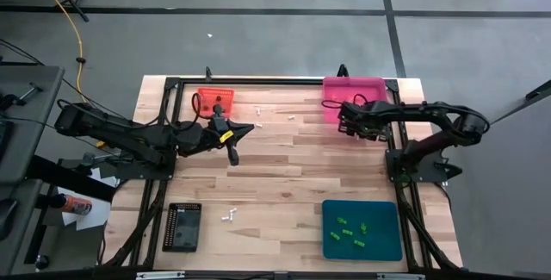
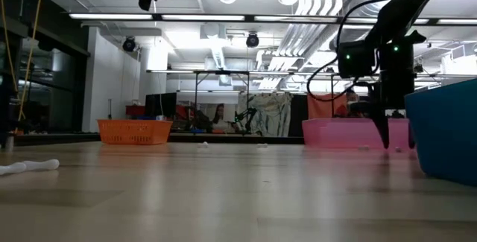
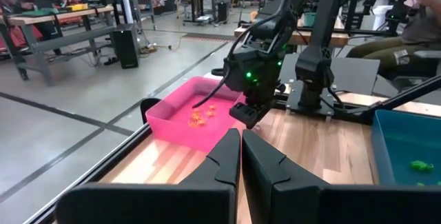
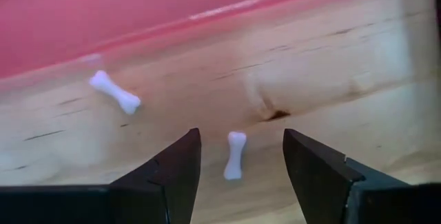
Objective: Sort Halloween decoration
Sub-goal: Put the white bone toy into the black bin
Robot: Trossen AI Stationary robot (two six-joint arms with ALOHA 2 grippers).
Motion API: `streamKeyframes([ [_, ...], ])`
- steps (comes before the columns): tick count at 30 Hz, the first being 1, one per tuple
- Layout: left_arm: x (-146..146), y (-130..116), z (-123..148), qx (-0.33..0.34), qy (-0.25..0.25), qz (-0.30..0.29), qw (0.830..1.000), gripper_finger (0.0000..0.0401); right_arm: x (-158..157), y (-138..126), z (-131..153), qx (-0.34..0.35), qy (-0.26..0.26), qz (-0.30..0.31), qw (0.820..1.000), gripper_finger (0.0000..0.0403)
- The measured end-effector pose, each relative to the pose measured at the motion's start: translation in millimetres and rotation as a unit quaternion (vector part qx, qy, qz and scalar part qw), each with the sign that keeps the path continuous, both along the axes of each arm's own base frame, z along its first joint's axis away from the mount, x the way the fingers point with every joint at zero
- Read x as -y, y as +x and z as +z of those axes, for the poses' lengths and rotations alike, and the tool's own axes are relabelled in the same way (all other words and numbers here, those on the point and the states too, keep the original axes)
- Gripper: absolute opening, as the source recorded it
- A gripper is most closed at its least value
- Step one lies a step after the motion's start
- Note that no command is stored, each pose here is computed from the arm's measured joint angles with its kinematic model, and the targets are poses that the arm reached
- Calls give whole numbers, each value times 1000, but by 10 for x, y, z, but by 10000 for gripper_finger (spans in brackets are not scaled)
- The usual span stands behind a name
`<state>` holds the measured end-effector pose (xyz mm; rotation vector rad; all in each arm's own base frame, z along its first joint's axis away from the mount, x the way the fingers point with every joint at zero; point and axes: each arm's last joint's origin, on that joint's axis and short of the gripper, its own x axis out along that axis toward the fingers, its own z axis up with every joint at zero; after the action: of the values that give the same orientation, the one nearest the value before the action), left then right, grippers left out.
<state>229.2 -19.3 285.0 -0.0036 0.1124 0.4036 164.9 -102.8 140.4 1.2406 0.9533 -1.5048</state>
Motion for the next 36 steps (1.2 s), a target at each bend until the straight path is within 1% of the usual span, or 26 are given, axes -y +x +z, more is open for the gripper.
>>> streamKeyframes([
  [7, 0, 0, 0, 0, 0, 0, 1000, 3, 10, 40, -72, -3, 18, -6, 1000, 197],
  [10, 0, 0, 0, 0, 0, 0, 1000, 3, -3, 39, -73, -5, 19, -13, 1000, 182],
  [13, 0, 0, 0, 0, 0, 1, 1000, 3, -9, 38, -76, -6, 22, -13, 1000, 148],
  [19, -5, -2, 0, 0, 2, 9, 1000, 3, -26, 29, -81, -12, 28, -9, 999, 63],
  [22, -5, -2, 0, 0, 2, 9, 1000, 3, -45, 35, -82, -14, 28, -4, 999, 31],
  [24, -5, -2, 0, 0, 2, 9, 1000, 3, -62, 42, -83, -16, 26, -1, 1000, 17],
  [28, -5, -2, -1, 0, 2, 9, 1000, 3, -94, 58, -84, -19, 21, 5, 1000, 6],
  [36, -5, -2, -1, 0, 2, 9, 1000, 3, -145, 85, -86, -21, 16, 13, 1000, 8],
])
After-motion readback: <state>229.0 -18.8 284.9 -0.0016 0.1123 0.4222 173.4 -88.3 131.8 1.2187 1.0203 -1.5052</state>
